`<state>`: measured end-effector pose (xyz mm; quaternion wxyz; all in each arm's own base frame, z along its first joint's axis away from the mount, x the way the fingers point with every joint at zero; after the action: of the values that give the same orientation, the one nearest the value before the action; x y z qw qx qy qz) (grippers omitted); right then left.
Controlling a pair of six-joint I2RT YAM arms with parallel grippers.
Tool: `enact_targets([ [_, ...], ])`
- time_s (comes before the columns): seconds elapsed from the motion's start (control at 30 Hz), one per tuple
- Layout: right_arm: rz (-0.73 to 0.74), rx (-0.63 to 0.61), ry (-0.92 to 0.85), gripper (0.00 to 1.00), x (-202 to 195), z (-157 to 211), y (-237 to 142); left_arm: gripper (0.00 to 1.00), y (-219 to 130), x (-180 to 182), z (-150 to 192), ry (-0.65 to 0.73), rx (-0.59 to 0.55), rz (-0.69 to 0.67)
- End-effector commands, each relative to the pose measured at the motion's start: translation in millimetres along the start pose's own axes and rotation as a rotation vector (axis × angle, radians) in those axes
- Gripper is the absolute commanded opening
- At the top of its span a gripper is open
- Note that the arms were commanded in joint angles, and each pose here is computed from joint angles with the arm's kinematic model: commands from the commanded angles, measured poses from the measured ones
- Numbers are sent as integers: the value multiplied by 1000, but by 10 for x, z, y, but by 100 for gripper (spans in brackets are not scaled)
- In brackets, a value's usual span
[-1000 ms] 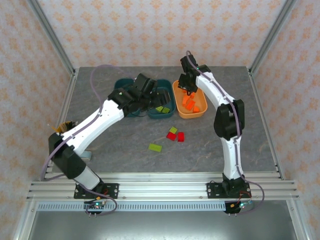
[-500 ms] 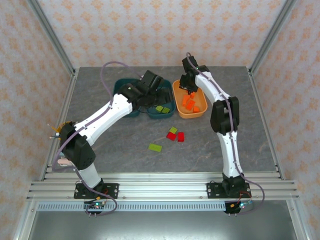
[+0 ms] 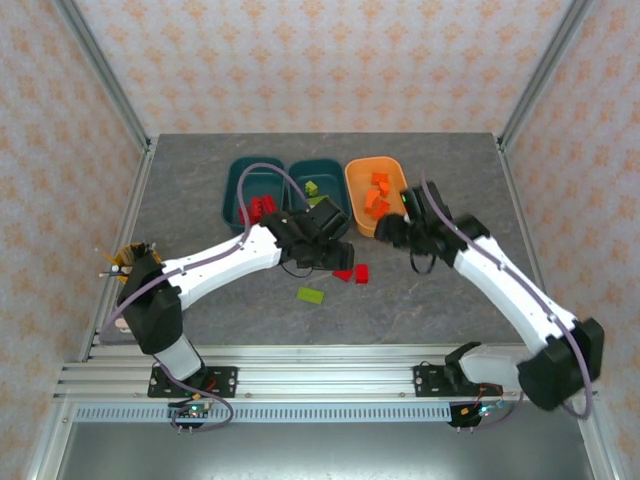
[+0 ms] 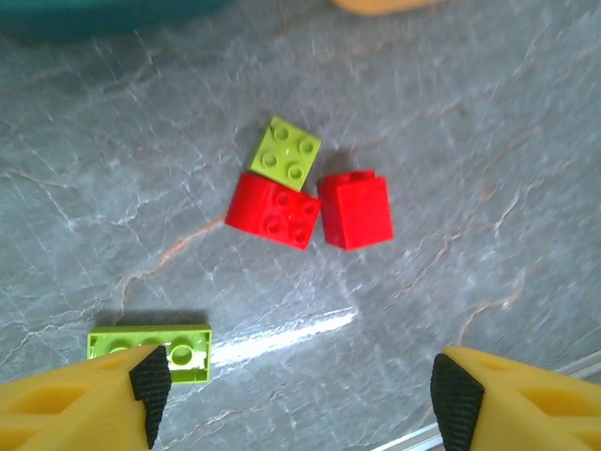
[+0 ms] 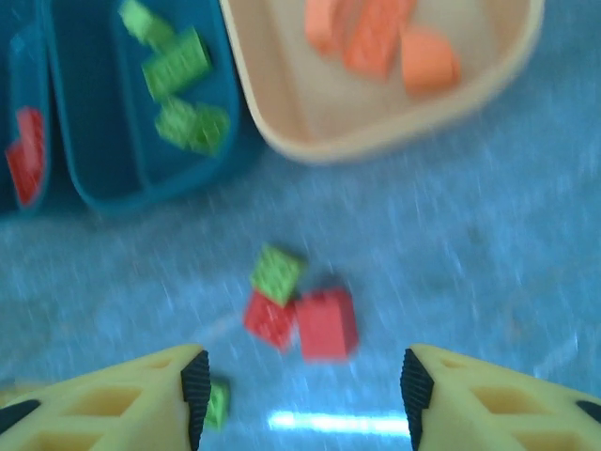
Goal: Sort the legos into containers by color
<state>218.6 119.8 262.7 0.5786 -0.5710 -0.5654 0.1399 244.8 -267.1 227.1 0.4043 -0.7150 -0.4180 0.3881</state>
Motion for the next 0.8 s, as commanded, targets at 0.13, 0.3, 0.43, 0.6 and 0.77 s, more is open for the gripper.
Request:
enact_targets([
  [0.13,36,147,76,64,-551,541,-162,71,519,-29,83,63,148,-64],
  [0.3,32,115,84,64,-603,556,-252,72,633,35,115,-182,160,-161],
  [0.43,27,109,85,64,-596,549,-255,72,596,-13,31,-398,106,-196],
  [0.6,21,116,85,64,-597,556,-201,71,648,-82,-83,-574,66,-176],
  [0.77,11,117,78,64,-570,544,-202,67,846,-77,-69,-705,118,-220],
])
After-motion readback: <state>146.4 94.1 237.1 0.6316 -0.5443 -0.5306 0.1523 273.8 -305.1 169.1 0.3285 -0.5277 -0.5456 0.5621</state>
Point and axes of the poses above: each hand's point on the last joint's axis, 136 mm out from that joint toward the fingers, its own y axis out along the fingers, its own x axis along the line the jaws close on, z = x × y, the point moved 10 cm from there along -y, back along the fingers, and after that the axes turned 14 degrees about y, right-handed, at the moved point
